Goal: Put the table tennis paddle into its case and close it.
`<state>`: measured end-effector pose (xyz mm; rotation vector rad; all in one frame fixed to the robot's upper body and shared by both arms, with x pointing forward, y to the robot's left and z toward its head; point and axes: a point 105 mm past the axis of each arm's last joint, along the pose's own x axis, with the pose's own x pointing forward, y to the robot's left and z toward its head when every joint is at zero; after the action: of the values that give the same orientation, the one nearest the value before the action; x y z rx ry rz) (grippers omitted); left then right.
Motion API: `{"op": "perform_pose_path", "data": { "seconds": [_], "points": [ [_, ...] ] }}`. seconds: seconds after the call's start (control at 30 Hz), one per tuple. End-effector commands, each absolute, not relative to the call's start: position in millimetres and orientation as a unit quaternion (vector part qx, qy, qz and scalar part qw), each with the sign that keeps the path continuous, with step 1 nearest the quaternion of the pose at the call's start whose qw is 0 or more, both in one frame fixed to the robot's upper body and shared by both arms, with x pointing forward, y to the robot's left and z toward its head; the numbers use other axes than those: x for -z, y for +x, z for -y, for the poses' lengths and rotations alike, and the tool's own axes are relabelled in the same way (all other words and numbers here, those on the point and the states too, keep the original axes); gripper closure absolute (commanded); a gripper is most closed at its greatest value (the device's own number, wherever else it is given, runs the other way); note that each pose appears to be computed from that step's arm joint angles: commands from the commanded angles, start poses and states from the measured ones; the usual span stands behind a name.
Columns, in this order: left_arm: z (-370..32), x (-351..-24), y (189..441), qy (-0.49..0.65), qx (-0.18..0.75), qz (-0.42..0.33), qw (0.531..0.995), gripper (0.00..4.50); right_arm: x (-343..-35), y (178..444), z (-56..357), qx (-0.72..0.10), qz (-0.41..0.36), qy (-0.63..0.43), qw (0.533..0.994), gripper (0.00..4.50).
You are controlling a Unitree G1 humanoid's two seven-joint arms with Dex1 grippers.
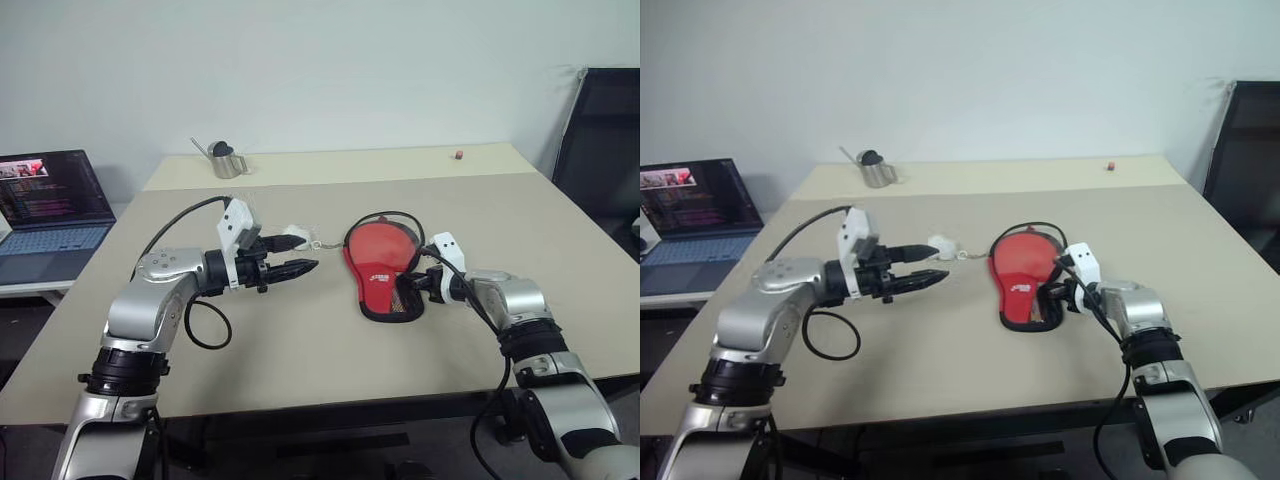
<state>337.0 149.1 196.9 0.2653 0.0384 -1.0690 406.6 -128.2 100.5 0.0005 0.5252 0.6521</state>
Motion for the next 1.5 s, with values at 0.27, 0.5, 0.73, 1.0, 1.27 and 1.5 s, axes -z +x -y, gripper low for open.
{"op": "perform_pose_path", "data": {
  "seconds": [0.27, 0.5, 0.73, 1.0, 1.27, 1.5],
  "points": [
    [-171, -175, 298, 0.164, 0.554, -0.088, 0.811, 1.67, -117, 370, 76, -0.421, -0.238, 0.017, 0.875, 4.48],
    [-174, -162, 281, 0.167, 0.571, -0.118, 0.795, 1.67, -112, 336, 56, -0.454, -0.252, 0.026, 0.855, 4.48],
    [-168, -156, 273, 0.162, 0.584, -0.128, 0.785, 1.67, -100, 309, 58, -0.436, -0.282, 0.052, 0.853, 4.48],
    [-162, -153, 269, 0.159, 0.598, -0.134, 0.774, 1.67, -96, 283, 60, -0.406, -0.307, 0.089, 0.856, 4.48],
    [-160, -151, 269, 0.158, 0.605, -0.136, 0.769, 1.67, -93, 271, 68, -0.393, -0.322, 0.092, 0.856, 4.48],
    [-159, -149, 269, 0.158, 0.605, -0.136, 0.768, 1.67, -87, 273, 74, -0.373, -0.329, 0.092, 0.863, 4.48]
  ]
}}
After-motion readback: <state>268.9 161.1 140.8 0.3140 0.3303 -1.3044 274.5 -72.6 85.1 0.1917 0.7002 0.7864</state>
